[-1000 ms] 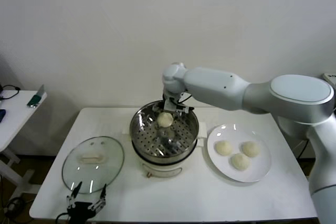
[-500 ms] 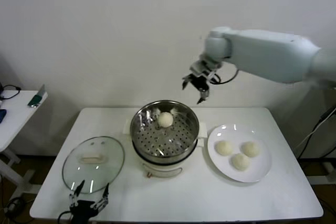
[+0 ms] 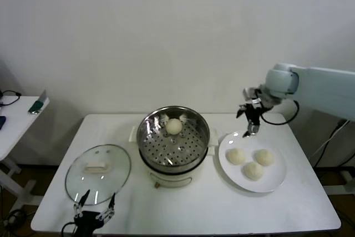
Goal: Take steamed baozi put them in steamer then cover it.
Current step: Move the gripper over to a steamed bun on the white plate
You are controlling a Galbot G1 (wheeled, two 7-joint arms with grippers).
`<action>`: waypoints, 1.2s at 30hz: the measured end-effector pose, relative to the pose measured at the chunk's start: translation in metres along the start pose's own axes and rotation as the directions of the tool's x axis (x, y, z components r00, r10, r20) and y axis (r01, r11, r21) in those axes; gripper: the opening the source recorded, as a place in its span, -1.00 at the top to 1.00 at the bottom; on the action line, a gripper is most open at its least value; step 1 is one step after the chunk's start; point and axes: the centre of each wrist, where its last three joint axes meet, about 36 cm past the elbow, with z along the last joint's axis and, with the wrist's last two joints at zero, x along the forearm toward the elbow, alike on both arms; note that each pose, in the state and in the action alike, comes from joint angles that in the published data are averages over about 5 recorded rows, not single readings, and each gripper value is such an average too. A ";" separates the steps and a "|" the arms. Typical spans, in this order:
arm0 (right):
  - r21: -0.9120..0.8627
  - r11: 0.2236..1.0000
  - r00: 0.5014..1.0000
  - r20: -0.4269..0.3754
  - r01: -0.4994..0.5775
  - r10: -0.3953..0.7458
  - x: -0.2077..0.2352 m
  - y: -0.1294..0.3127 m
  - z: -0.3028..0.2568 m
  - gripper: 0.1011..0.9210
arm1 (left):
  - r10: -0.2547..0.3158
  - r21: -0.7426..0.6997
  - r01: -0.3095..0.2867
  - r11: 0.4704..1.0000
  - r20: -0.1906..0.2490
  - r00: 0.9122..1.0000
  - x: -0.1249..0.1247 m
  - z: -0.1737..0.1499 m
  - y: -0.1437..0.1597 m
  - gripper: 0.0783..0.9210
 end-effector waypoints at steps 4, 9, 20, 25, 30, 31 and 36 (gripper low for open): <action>-0.024 1.000 1.000 -0.018 0.016 -0.016 -0.029 0.005 0.000 -0.76 | -0.002 0.001 0.002 1.000 0.000 1.000 0.000 0.000 0.000 -0.77; -0.039 0.999 0.999 -0.035 0.028 -0.029 -0.062 0.006 -0.003 -0.76 | -0.008 0.003 0.008 1.000 -0.007 1.000 0.001 0.002 0.001 -0.77; -0.060 0.997 0.997 -0.070 0.040 -0.044 -0.115 0.007 -0.002 -0.76 | -0.013 0.007 0.013 1.000 -0.021 1.000 0.003 0.008 0.001 -0.77; -0.068 0.997 0.996 -0.080 0.038 -0.044 -0.129 0.008 0.002 -0.76 | -0.011 0.009 0.011 1.000 -0.024 1.000 0.002 0.010 -0.001 -0.77; -0.075 0.996 0.995 -0.084 0.039 -0.045 -0.137 0.009 0.004 -0.64 | -0.017 0.006 0.017 1.000 -0.028 0.999 0.002 0.012 0.000 -0.77; -0.076 0.996 0.995 -0.084 0.039 -0.045 -0.138 0.009 0.005 -0.58 | -0.018 0.004 0.018 1.000 -0.029 0.999 0.002 0.012 0.001 -0.77; -0.079 0.996 0.995 -0.080 0.045 -0.051 -0.137 0.008 0.006 -0.32 | -0.020 -0.003 0.020 1.000 -0.030 0.999 0.002 0.012 0.001 -0.77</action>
